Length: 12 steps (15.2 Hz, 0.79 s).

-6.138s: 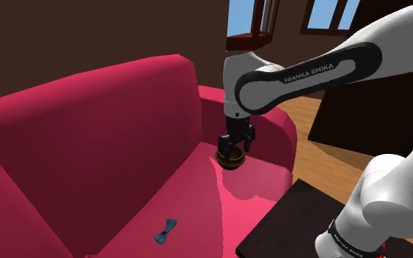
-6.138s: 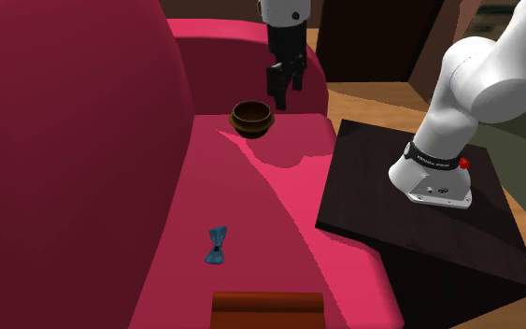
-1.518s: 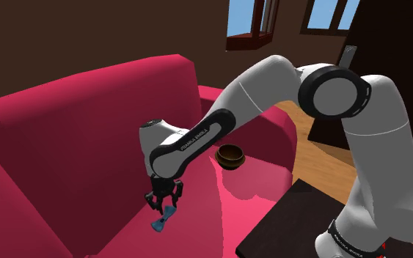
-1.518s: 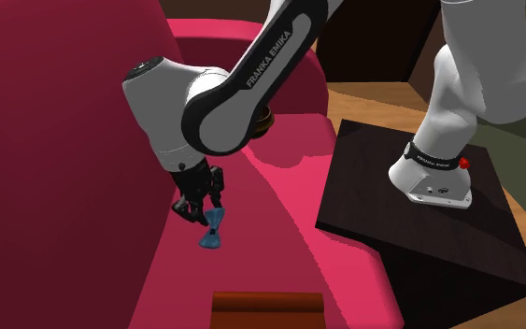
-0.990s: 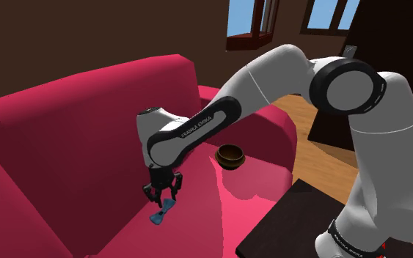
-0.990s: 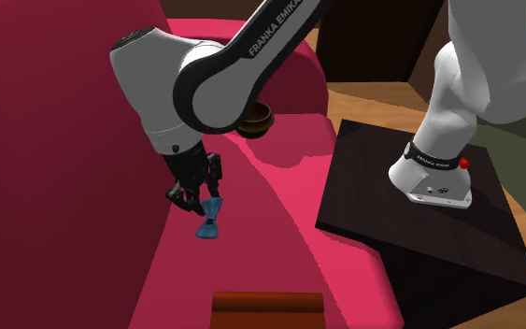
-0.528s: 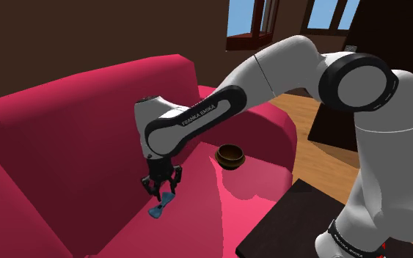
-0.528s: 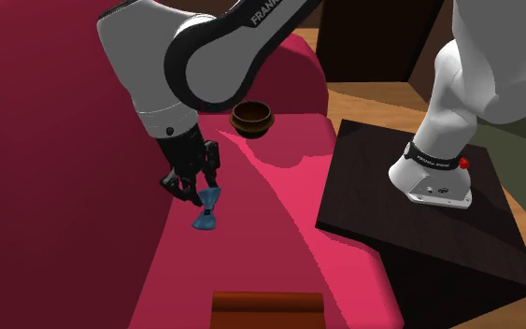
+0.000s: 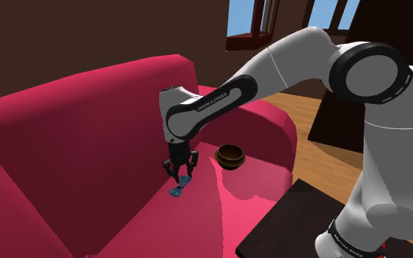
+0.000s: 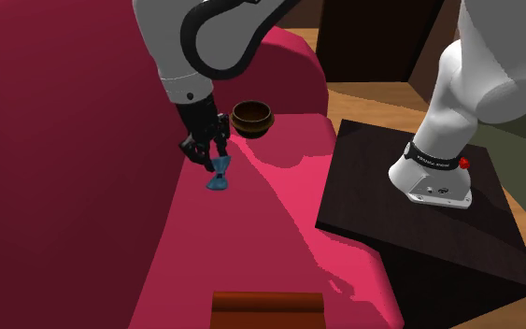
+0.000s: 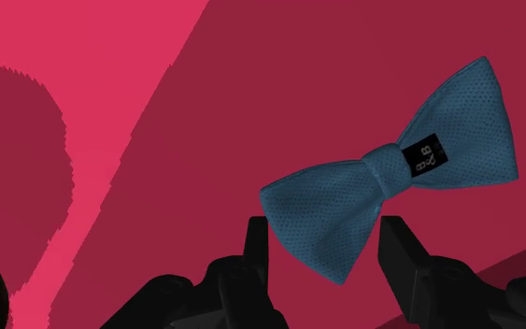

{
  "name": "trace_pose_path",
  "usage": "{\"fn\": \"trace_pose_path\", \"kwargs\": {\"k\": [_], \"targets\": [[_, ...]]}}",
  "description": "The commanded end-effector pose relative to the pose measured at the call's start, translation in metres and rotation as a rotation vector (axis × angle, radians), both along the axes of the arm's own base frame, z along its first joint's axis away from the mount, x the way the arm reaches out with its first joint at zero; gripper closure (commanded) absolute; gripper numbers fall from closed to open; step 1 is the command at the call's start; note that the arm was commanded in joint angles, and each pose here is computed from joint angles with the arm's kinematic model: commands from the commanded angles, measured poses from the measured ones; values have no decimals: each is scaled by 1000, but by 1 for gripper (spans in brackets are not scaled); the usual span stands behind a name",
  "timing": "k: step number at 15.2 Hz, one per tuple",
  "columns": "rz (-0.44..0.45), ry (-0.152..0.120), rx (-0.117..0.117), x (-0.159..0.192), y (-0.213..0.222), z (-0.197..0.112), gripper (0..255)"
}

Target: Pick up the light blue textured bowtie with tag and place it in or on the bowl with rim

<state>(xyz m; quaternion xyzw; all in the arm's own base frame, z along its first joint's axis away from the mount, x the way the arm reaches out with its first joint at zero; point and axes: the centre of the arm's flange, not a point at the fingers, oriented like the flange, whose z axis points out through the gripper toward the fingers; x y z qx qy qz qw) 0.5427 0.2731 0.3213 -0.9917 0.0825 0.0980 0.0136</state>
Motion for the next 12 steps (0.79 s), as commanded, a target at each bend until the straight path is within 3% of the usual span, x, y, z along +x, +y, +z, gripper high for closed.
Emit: {"fn": "trace_pose_path", "kwargs": {"k": [1, 12], "targets": [[1, 0, 0, 4, -25, 0, 255], [1, 0, 0, 32, -168, 2, 255]]}}
